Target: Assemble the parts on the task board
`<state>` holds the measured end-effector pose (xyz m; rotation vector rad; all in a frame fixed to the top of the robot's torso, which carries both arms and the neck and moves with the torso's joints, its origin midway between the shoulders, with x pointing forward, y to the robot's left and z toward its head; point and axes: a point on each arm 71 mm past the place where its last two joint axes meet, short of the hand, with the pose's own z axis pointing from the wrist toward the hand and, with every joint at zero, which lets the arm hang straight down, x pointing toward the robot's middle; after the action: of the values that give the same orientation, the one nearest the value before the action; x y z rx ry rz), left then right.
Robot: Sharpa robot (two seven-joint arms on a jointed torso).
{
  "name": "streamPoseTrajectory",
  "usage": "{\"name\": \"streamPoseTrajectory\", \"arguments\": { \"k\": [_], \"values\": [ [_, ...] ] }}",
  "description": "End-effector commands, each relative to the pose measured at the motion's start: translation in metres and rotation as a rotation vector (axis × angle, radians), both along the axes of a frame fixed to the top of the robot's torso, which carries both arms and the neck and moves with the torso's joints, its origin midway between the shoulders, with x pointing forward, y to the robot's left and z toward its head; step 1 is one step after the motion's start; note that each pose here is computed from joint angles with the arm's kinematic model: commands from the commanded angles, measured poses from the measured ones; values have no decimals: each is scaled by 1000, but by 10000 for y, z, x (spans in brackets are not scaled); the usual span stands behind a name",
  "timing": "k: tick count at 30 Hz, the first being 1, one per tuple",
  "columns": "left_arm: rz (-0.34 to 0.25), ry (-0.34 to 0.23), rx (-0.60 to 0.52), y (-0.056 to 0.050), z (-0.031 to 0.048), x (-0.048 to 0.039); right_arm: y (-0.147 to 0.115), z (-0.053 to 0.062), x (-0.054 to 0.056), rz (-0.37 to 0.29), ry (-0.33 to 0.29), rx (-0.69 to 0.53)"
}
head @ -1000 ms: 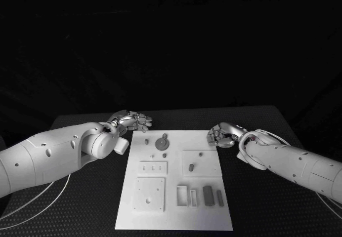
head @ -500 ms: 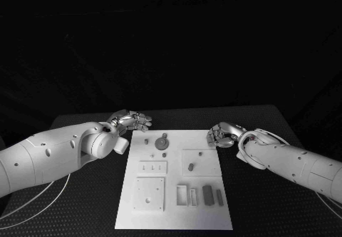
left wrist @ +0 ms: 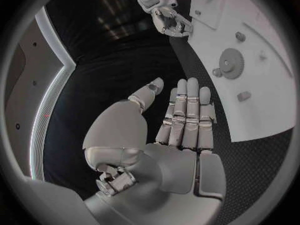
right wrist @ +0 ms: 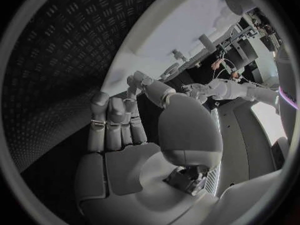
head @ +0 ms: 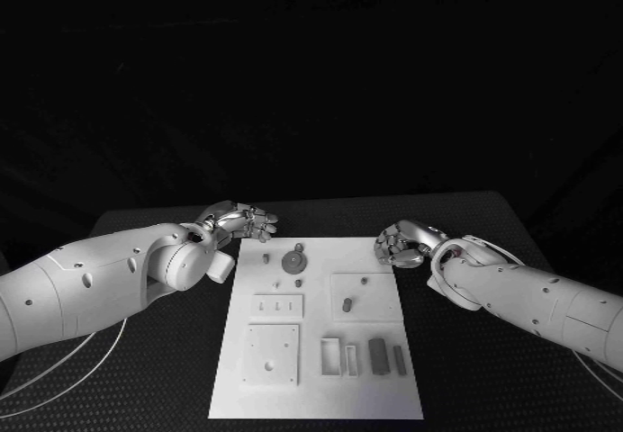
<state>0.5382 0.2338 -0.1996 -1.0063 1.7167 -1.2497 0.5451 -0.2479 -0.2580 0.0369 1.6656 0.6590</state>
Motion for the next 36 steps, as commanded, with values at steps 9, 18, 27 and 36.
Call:
{"name": "streamPoseTrajectory", "arguments": {
  "k": [9,18,27,36],
  "values": [
    [-52,51,85,-146,-16,-98,265,426,49,-4,-45,-70],
    [-82,79,130,-376,-29,-165,707,538,-36,-1,-61,-86],
    [-108,66,191,-656,-61,-164,1091,527,-198,48,-47,-73],
    [-139,73,189,-797,-100,-230,1258,505,-294,92,-39,-55]
  ]
}}
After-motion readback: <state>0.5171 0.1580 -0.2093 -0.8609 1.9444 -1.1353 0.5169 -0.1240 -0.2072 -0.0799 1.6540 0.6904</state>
